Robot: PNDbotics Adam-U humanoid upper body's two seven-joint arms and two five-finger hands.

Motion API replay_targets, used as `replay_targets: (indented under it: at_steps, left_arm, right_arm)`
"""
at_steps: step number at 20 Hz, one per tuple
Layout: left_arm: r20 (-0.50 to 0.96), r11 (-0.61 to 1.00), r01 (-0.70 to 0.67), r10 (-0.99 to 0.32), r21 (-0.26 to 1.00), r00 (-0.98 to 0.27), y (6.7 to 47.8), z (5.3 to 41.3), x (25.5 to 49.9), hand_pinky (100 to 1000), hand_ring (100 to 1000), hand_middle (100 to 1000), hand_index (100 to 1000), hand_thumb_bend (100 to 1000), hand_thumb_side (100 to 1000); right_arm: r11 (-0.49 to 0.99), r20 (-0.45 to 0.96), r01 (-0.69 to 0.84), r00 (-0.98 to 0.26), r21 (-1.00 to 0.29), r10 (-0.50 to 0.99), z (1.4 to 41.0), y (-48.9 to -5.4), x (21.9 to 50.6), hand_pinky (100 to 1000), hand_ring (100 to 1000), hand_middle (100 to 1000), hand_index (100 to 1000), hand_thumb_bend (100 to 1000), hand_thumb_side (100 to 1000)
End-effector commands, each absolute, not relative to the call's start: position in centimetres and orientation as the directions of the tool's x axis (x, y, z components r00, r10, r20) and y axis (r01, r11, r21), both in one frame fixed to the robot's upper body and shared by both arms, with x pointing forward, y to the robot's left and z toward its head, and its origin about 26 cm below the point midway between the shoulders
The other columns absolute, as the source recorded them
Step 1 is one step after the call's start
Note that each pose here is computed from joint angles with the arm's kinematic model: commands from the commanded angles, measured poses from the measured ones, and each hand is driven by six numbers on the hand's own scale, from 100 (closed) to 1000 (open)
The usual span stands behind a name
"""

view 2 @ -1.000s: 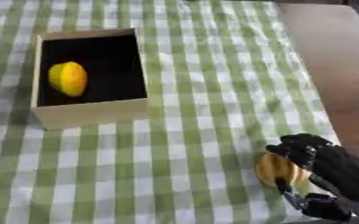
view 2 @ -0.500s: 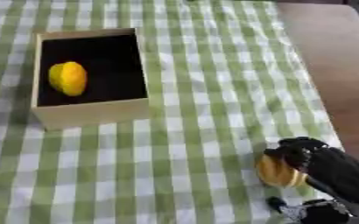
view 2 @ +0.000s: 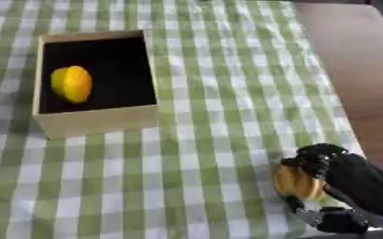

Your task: Pick up objects on the table and place them in the box.

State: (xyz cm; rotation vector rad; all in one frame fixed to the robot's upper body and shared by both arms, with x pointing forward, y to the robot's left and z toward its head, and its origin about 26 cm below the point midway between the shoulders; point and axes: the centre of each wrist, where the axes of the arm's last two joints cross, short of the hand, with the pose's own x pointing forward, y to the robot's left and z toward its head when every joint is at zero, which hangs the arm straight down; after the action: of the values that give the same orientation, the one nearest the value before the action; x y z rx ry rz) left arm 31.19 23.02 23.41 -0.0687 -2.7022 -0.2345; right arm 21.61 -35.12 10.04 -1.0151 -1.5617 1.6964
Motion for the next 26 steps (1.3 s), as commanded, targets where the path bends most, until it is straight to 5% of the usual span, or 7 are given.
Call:
replay_targets:
  at_steps: [1,4,7,9,12,19,26]
  left_arm:
    - [0.396,0.982,0.095,0.024,0.162,-0.918,22.8,24.0,30.9,741,735,696,809,100,671]
    - [0.398,0.981,0.096,0.022,0.168,-0.917,22.8,24.0,30.9,741,736,696,809,100,672]
    - [0.399,0.981,0.098,0.023,0.168,-0.917,22.8,24.0,30.9,741,735,696,808,100,674]
    - [0.401,0.981,0.099,0.024,0.168,-0.916,22.8,24.0,30.9,741,736,696,808,100,678]
    - [0.404,0.981,0.102,0.027,0.167,-0.914,22.7,23.9,30.9,742,736,696,807,100,681]
    - [0.406,0.979,0.111,0.033,0.169,-0.913,22.6,23.9,30.9,742,737,697,807,100,690]
    - [0.412,0.978,0.117,0.037,0.171,-0.911,22.5,23.9,30.9,743,738,698,806,100,695]
  right_arm:
    - [-0.134,-0.144,0.057,-0.527,-0.989,0.838,10.6,-35.4,21.6,809,821,664,858,133,457]
    - [-0.126,-0.119,0.023,-0.533,-0.992,0.838,10.5,-35.4,21.5,807,820,663,856,105,469]
    - [-0.124,-0.112,0.013,-0.536,-0.992,0.837,10.6,-35.4,21.6,791,805,644,839,261,522]
    - [-0.121,-0.117,0.027,-0.528,-0.992,0.841,10.8,-35.4,21.7,759,753,593,776,258,538]
    - [-0.094,-0.120,0.077,-0.508,-0.993,0.853,11.0,-35.4,21.9,725,675,542,697,206,455]
    - [-0.026,-0.143,0.224,-0.527,-0.974,0.838,10.2,-35.0,21.5,710,646,519,627,100,272]
    - [-0.014,-0.167,0.257,-0.583,-0.966,0.795,10.1,-34.7,21.5,717,649,524,635,100,227]
